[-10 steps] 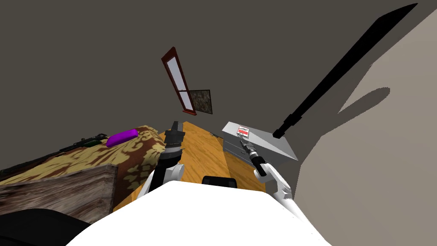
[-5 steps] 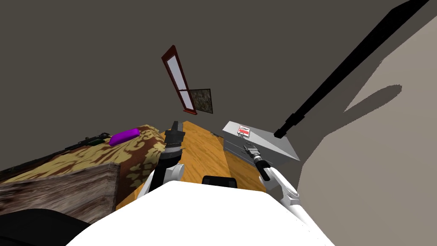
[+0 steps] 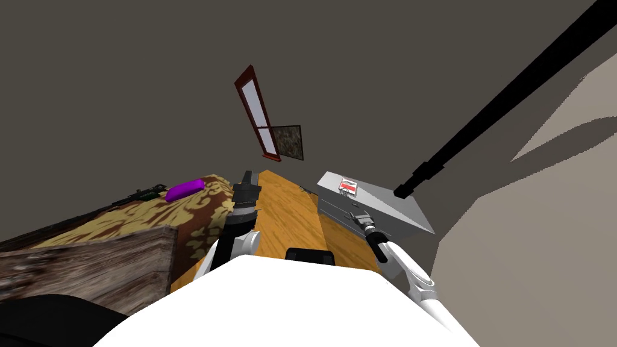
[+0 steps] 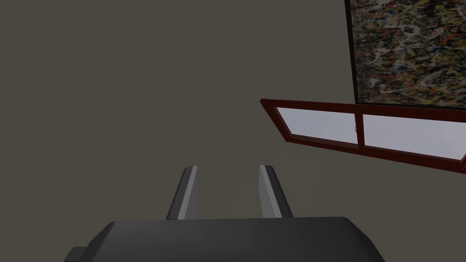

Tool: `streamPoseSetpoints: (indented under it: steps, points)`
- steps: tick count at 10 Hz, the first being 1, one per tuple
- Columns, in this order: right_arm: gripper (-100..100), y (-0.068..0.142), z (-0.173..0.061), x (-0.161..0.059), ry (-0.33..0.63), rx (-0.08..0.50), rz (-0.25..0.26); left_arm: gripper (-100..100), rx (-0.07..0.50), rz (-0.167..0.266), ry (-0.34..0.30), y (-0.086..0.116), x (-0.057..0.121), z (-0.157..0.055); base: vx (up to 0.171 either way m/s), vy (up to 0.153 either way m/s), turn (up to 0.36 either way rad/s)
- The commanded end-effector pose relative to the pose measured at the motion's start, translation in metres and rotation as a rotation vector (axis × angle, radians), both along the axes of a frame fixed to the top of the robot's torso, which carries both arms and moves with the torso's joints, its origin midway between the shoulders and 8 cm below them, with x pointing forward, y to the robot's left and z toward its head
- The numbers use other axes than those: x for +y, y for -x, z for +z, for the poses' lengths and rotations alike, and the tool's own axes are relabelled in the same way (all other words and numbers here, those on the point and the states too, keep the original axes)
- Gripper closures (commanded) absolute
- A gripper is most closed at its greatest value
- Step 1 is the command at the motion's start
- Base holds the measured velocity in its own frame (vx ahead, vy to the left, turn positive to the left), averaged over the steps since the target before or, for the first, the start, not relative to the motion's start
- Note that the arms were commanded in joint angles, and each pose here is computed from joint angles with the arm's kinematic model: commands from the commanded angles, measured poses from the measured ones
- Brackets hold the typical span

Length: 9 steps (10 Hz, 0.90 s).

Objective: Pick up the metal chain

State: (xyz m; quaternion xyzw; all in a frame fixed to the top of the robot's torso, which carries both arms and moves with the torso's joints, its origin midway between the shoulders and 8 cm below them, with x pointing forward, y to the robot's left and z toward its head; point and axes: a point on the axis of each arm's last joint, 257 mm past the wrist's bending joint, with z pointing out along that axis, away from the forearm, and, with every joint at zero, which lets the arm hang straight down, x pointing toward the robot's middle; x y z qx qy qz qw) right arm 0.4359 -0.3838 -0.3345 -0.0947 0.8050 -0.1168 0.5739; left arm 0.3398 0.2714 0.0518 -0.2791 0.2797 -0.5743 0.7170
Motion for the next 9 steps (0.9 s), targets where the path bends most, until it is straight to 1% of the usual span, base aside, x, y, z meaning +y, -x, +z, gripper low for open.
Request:
streamPoseSetpoints:
  steps: [1, 3, 5, 6, 8, 9]
  points:
    - [-100, 0.005, -0.008, -0.013, 0.083, 0.033, -0.001, 0, 0.000, 0.000, 0.000, 0.000, 0.000, 0.000, 0.031, 0.025, 0.100]
    - [-100, 0.014, -0.018, -0.028, 0.176, 0.071, 0.001, 0, 0.000, 0.000, 0.000, 0.000, 0.000, 0.000, 0.061, 0.027, 0.106]
    - [-100, 0.014, -0.018, -0.028, 0.176, 0.071, 0.001, 0, 0.000, 0.000, 0.000, 0.000, 0.000, 0.000, 0.028, -0.002, -0.008]
    - [-100, 0.018, -0.023, -0.035, 0.219, 0.089, 0.003, 0, 0.000, 0.000, 0.000, 0.000, 0.000, 0.000, 0.037, 0.014, 0.054]
    - [-100, 0.018, -0.023, -0.035, 0.219, 0.089, 0.003, 0, 0.000, 0.000, 0.000, 0.000, 0.000, 0.000, 0.054, 0.000, 0.002]
    - [-100, 0.022, -0.027, -0.042, 0.260, 0.106, 0.006, 0, 0.000, 0.000, 0.000, 0.000, 0.000, 0.000, 0.074, 0.019, 0.068]
